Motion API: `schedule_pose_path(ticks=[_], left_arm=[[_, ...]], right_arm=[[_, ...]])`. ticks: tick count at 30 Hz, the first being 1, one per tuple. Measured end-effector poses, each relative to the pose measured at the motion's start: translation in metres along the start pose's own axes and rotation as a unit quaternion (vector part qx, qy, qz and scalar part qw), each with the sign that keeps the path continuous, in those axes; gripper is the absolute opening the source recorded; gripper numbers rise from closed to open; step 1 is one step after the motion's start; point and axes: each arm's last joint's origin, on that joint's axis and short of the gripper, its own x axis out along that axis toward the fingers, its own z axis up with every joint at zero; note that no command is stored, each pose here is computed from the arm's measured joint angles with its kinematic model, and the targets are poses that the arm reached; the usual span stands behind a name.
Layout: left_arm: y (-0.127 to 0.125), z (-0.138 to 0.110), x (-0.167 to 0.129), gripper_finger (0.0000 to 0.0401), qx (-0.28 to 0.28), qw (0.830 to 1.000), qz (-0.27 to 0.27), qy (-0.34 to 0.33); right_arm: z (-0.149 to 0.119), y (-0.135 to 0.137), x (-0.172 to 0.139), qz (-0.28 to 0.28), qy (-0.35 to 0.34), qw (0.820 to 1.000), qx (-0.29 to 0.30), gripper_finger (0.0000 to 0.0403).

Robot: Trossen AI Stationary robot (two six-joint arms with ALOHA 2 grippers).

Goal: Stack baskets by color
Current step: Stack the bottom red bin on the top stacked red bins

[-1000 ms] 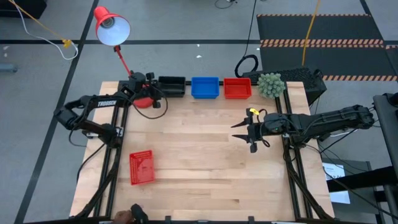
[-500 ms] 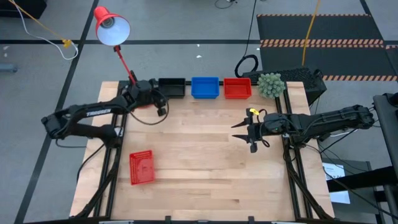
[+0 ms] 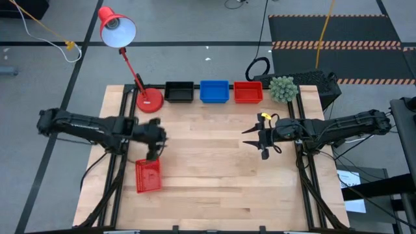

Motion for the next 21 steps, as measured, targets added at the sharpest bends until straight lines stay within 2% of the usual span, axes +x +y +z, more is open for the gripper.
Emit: schedule_pose_path(ticks=[8,18,21], left_arm=[[-0.062,-0.02,-0.012,0.0147,0.014,0.996,-0.065,0.052],[-0.106,-0.036,-0.013,0.0147,0.042,0.989,-0.108,0.092],[-0.117,-0.033,-0.014,0.0147,0.053,0.986,-0.117,0.105]], right_arm=[[0.0,0.0,0.0,0.0,0.0,0.999,0.048,0.016],[0.0,0.0,0.0,0.0,0.0,0.998,0.062,0.016],[0.0,0.0,0.0,0.0,0.0,0.998,0.062,0.016]])
